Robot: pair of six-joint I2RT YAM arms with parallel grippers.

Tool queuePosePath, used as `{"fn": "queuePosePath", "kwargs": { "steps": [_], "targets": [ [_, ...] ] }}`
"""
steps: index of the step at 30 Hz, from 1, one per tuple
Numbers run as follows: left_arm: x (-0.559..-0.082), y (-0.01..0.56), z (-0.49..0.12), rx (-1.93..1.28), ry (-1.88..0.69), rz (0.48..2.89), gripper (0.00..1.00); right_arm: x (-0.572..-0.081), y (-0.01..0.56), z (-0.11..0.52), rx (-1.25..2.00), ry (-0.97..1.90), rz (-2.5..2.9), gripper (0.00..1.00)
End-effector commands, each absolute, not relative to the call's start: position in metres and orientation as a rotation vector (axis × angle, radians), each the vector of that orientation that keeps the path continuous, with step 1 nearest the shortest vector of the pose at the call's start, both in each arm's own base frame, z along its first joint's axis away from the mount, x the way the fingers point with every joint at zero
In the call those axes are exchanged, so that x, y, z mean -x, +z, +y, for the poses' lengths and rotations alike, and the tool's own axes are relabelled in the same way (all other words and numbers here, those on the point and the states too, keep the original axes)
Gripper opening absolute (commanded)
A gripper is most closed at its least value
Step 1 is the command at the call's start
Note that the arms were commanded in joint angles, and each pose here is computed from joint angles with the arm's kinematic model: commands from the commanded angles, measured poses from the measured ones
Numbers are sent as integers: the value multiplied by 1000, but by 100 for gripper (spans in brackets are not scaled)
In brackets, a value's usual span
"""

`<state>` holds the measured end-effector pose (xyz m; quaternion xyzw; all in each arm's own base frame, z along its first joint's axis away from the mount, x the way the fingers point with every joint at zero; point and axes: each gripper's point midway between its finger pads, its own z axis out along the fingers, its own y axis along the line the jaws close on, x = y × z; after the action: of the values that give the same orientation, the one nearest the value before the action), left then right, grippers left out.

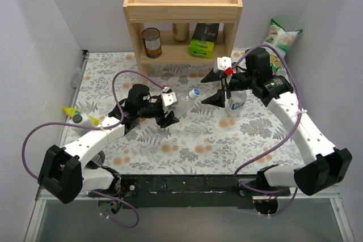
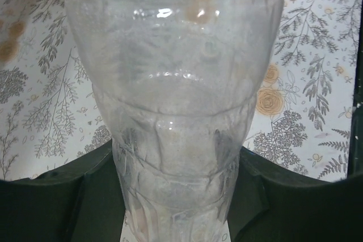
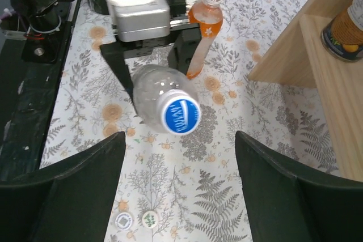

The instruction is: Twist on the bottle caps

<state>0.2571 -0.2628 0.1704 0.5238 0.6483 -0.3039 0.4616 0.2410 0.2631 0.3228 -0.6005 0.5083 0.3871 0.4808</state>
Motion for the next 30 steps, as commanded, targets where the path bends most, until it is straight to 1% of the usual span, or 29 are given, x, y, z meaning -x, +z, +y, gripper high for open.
{"fn": "queuePosePath", "kwargs": {
  "steps": [1,6,17,21,24,28,30],
  "targets": [
    [-251,191,-273,-1344,-819,1505,0,-256,325,275,1433,978,1194,82],
    [-252,191,-274,-1350,-816,1502,0,-253,323,280,1435,1079,1217,69],
    [-254,187,-276,-1348,-829,1521,0,-242,337,284,1414,1193,1187,64],
    [-253,187,-276,-1350,-831,1518,0,-241,332,285,1410,1231,1215,56],
    [-253,188,-275,-1350,-826,1507,0,-241,328,285,1410,1250,1236,53],
    [-252,189,-276,-1350,-826,1502,0,-244,325,285,1405,1237,1251,53],
    [-253,188,-276,-1351,-826,1502,0,-245,323,286,1404,1241,1260,49]
  ]
}}
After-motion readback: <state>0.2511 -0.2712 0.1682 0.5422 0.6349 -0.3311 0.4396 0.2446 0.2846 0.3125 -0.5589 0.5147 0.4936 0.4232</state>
